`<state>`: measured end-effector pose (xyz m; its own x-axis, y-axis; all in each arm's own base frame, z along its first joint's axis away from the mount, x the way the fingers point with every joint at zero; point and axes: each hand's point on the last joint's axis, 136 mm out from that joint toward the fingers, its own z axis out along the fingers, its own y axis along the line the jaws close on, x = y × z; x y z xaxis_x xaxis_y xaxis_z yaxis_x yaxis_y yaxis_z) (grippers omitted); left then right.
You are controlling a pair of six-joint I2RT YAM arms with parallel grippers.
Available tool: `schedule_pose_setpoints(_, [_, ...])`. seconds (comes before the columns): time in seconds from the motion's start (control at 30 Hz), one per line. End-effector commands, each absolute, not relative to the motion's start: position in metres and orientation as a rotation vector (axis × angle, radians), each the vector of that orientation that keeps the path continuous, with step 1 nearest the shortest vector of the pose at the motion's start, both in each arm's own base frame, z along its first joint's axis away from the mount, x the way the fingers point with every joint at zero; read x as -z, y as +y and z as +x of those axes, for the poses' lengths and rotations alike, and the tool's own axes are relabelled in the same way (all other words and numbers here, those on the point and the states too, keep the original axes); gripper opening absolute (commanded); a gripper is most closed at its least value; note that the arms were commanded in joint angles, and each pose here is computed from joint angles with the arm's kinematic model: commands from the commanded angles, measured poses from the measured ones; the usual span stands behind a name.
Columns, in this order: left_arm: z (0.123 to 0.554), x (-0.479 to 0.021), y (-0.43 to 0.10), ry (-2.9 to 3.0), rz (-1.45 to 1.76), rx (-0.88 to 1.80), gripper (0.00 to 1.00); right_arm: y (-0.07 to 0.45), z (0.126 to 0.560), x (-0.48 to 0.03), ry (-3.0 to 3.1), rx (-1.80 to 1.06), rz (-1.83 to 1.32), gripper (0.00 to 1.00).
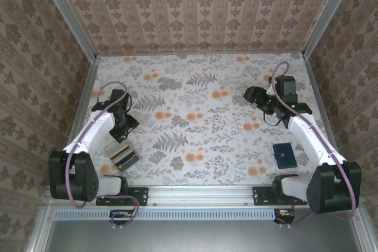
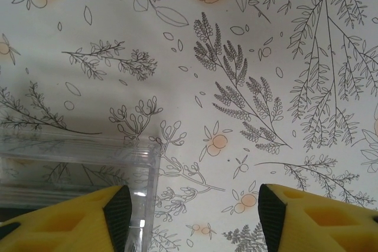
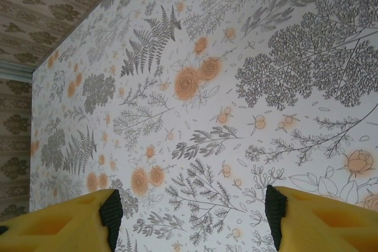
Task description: Put the credit cards into the card holder
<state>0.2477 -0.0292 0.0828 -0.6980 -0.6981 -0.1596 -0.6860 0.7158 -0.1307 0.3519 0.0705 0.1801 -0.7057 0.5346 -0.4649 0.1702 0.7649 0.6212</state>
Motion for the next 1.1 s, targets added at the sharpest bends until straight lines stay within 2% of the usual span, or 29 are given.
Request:
schedule_pose_setpoints(0.0, [0.250, -0.076, -0.027, 2.728, -1.095, 0.100, 0.56, 0.077, 0.353, -0.191, 2.293, -0.778, 0.508, 0.67])
schedule_pose_setpoints(0.17, [0.251, -0.075, -0.035, 2.770, -1.062, 0.154, 0.55, 0.074, 0.347, -0.193, 2.292, -0.753, 0.507, 0.65])
schedule_pose_setpoints(0.4, [0.222, -0.056, -0.034, 2.842, -1.101, 0.112, 0.55, 0.071, 0.340, -0.192, 2.285, -0.740, 0.524, 0.63])
schedule_pose_setpoints(0.5, [0.221, -0.057, -0.030, 2.832, -1.076, 0.091, 0.51, 0.071, 0.341, -0.190, 2.267, -0.738, 0.525, 0.60])
schedule_pose_setpoints(0.57, [0.225, -0.062, -0.032, 2.832, -1.041, 0.107, 0.41, 0.071, 0.341, -0.192, 2.271, -0.741, 0.523, 0.59])
schedule_pose_setpoints(0.67, [0.232, -0.065, -0.040, 2.829, -0.969, 0.147, 0.32, 0.072, 0.343, -0.192, 2.266, -0.750, 0.529, 0.60])
schedule_pose_setpoints(0.77, [0.223, -0.062, -0.051, 2.922, -0.906, 0.193, 0.30, 0.072, 0.342, -0.192, 2.273, -0.758, 0.545, 0.60])
schedule_pose_setpoints(0.93, [0.209, -0.058, -0.038, 3.017, -0.802, 0.045, 0.27, 0.069, 0.338, -0.187, 2.266, -0.740, 0.548, 0.60])
schedule_pose_setpoints(1.07, [0.204, -0.055, -0.034, 3.025, -0.804, -0.004, 0.29, 0.067, 0.336, -0.184, 2.264, -0.732, 0.572, 0.63])
